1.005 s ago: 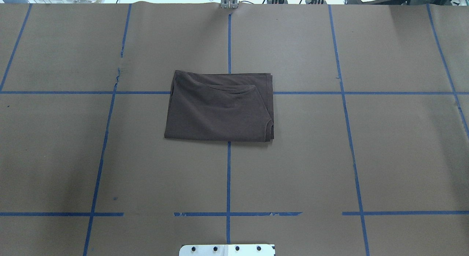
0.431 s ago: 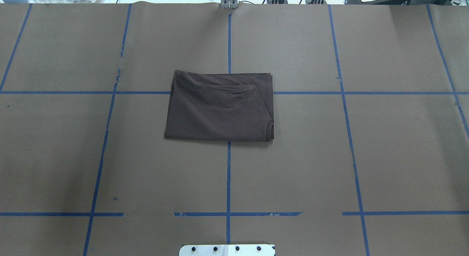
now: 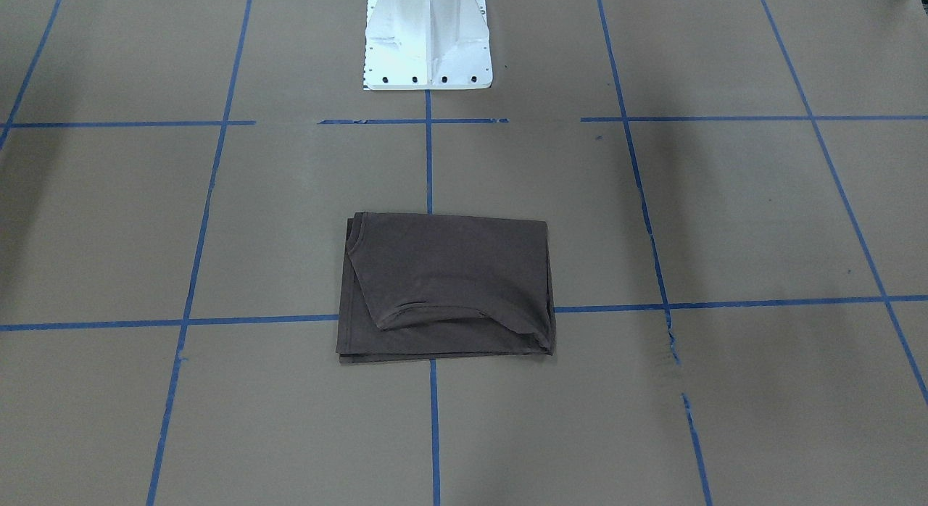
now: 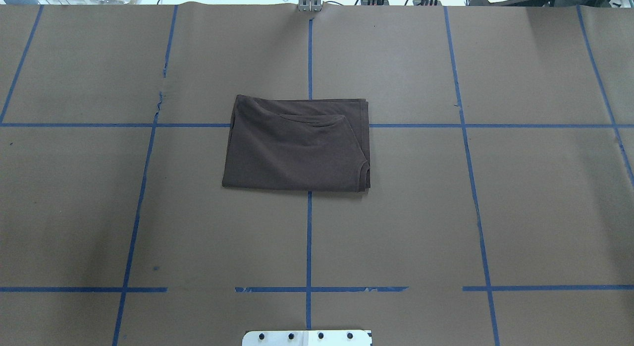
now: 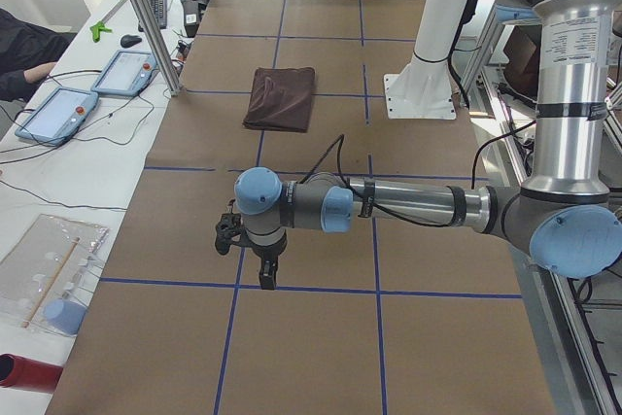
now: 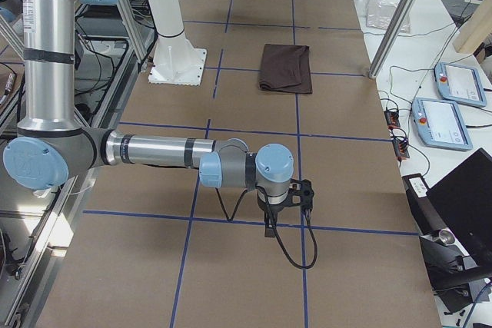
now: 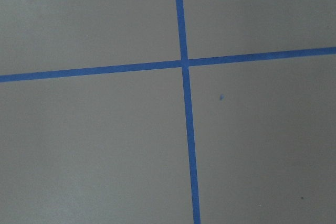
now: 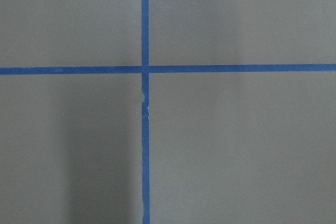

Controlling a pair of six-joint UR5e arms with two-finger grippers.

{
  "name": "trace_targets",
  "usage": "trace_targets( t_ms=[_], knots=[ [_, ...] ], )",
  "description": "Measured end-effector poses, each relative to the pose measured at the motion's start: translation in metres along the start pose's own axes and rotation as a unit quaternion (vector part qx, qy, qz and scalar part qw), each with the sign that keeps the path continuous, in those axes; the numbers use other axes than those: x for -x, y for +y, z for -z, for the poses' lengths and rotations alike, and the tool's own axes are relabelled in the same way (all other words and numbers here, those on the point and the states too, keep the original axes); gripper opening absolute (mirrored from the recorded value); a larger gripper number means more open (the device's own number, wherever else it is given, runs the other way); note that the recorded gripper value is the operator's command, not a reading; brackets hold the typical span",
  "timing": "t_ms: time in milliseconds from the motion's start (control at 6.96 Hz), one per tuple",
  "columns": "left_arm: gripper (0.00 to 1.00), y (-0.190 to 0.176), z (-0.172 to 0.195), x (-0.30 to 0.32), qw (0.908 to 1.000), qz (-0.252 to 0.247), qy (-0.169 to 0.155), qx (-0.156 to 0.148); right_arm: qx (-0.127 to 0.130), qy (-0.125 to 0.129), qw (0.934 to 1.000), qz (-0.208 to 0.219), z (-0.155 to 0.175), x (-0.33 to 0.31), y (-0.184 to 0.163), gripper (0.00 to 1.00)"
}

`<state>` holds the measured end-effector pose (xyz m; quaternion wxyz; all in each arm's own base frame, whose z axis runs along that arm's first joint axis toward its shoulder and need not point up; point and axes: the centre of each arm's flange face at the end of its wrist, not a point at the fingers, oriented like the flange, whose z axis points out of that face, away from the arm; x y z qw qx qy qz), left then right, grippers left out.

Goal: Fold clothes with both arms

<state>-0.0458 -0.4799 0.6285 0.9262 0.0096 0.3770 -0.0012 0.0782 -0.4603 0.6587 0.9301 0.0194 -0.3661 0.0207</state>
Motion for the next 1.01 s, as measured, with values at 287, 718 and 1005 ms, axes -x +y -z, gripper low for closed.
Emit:
trace_targets(
  t_ms=[287, 718, 1005],
  knots=[
    [1.0, -0.0002, 0.0002, -0.0002, 1.0, 0.004, 0.0, 0.0, -0.001, -0.001, 1.0, 0.0, 0.0004, 0.0, 0.0002, 1.0],
    [1.0, -0.0004, -0.0001, 0.0, 1.0, 0.002, 0.0, 0.0, -0.001, -0.005, 1.0, 0.001, 0.0006, 0.0014, -0.0004, 1.0],
    [1.0, -0.0005, -0.0001, -0.0001, 1.0, 0.001, 0.001, 0.0, -0.002, -0.011, 0.9999, 0.002, 0.0009, 0.0027, -0.0005, 1.0]
  ],
)
